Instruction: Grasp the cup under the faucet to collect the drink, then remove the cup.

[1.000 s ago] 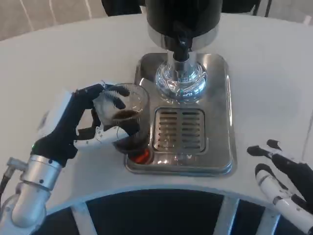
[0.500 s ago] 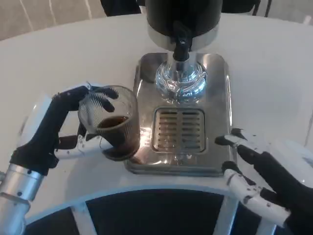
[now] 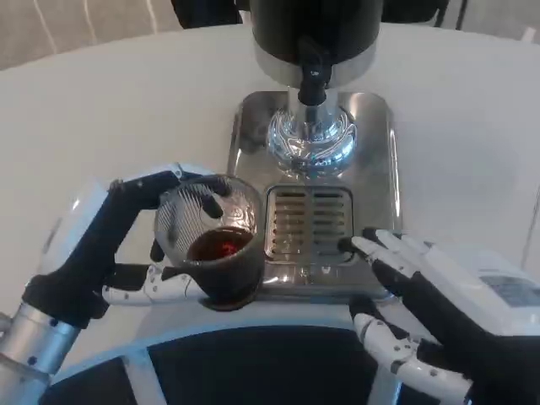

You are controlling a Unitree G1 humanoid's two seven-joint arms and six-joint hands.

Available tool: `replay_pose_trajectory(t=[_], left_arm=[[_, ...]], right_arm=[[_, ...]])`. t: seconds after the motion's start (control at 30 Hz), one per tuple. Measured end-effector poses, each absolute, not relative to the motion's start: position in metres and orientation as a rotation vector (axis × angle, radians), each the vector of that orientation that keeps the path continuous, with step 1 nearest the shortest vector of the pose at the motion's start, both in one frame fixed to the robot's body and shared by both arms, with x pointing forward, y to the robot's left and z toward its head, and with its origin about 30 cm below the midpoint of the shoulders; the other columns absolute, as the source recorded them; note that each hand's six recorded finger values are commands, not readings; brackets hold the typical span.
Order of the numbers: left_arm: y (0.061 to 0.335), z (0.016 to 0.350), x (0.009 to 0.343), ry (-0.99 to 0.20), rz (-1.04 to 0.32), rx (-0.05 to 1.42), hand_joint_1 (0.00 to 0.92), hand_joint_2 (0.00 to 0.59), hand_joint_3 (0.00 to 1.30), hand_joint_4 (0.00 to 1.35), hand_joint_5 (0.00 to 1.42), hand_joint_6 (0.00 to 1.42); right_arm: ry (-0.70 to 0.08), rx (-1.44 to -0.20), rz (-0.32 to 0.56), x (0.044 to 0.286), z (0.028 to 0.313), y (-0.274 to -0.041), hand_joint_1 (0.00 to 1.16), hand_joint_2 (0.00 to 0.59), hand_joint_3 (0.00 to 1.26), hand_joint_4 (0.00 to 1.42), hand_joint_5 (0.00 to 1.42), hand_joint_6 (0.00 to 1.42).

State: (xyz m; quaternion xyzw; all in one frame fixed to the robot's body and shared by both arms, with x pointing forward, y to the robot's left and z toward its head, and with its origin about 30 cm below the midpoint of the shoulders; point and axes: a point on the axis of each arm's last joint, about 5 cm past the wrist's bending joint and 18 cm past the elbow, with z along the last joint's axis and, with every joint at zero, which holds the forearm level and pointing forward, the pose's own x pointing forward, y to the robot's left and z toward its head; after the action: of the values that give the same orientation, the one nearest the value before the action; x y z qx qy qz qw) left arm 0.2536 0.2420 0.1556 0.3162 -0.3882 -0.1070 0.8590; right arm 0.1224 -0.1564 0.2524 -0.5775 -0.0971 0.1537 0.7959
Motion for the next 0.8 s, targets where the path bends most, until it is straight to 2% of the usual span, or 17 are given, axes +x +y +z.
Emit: replay_pose_trajectory(t=[0.17, 0.8], left_arm=[[0.241, 0.153, 0.245, -0.819, -0.259, 0.656, 0.583, 0.001, 0.91, 1.11, 1.27, 0.51], [0.242, 0.150, 0.230, -0.823, -0.306, 0.654, 0.583, 0.000, 0.91, 1.11, 1.25, 0.52]], right_arm=[[-0.222, -1.300, 0.344, 0.119, 0.250, -0.154, 0.00, 0.552, 0.05, 0.00, 0.00, 0.00], [-0.201, -1.315, 0.362, 0.111, 0.242, -0.150, 0.00, 0.552, 0.02, 0.00, 0.00, 0.00]])
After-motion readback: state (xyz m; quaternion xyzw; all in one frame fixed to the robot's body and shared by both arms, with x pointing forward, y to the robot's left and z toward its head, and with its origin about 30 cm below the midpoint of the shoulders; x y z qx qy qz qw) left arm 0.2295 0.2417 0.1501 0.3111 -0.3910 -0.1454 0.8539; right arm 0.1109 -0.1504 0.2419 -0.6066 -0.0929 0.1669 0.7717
